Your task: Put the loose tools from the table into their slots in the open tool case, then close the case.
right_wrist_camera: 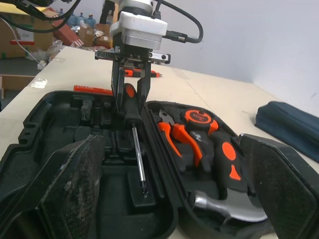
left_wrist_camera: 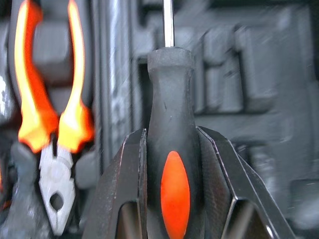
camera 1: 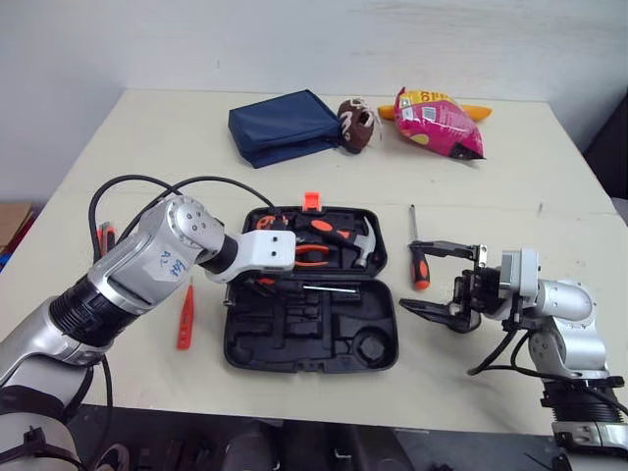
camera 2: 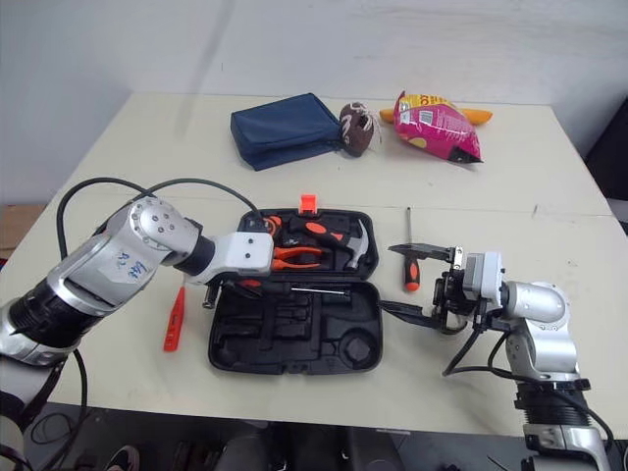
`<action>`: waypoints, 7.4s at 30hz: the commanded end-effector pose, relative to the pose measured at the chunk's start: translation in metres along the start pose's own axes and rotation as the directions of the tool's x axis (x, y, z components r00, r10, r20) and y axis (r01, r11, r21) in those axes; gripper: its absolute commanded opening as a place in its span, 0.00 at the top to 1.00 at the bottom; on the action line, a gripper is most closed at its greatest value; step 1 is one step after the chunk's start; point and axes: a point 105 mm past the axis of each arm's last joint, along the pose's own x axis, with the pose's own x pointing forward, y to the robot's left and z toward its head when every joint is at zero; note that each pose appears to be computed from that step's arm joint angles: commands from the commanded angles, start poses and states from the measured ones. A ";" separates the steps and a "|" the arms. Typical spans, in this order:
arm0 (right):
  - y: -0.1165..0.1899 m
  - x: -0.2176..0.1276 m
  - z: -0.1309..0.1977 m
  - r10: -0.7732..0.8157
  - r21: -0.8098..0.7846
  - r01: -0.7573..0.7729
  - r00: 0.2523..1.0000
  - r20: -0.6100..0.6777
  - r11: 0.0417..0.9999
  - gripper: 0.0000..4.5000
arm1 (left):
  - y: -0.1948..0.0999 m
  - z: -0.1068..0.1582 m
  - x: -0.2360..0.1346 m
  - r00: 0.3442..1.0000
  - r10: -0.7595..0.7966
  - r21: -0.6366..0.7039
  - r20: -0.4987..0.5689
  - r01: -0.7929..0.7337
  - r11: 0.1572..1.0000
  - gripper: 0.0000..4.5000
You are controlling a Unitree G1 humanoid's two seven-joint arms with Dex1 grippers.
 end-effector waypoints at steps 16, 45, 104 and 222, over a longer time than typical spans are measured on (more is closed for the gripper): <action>0.001 -0.003 0.013 -0.024 -0.062 0.024 1.000 -0.008 0.998 0.00 | 0.010 -0.011 0.010 0.995 0.074 0.014 -0.064 -0.073 0.997 0.83; 0.011 -0.017 -0.005 -0.025 -0.012 0.024 1.000 -0.007 1.000 0.00 | 0.013 0.021 -0.022 0.908 0.217 -0.023 0.358 -0.224 0.974 0.55; 0.014 -0.170 0.008 -0.687 -0.186 0.680 0.607 -0.400 0.709 0.00 | -0.069 -0.198 -0.141 0.522 0.845 -0.584 0.113 -0.653 0.482 0.01; 0.028 0.077 -0.026 0.280 0.254 -0.129 0.595 -0.753 0.959 0.77 | -0.108 -0.054 -0.084 0.750 0.372 -0.387 0.546 -0.168 0.907 0.00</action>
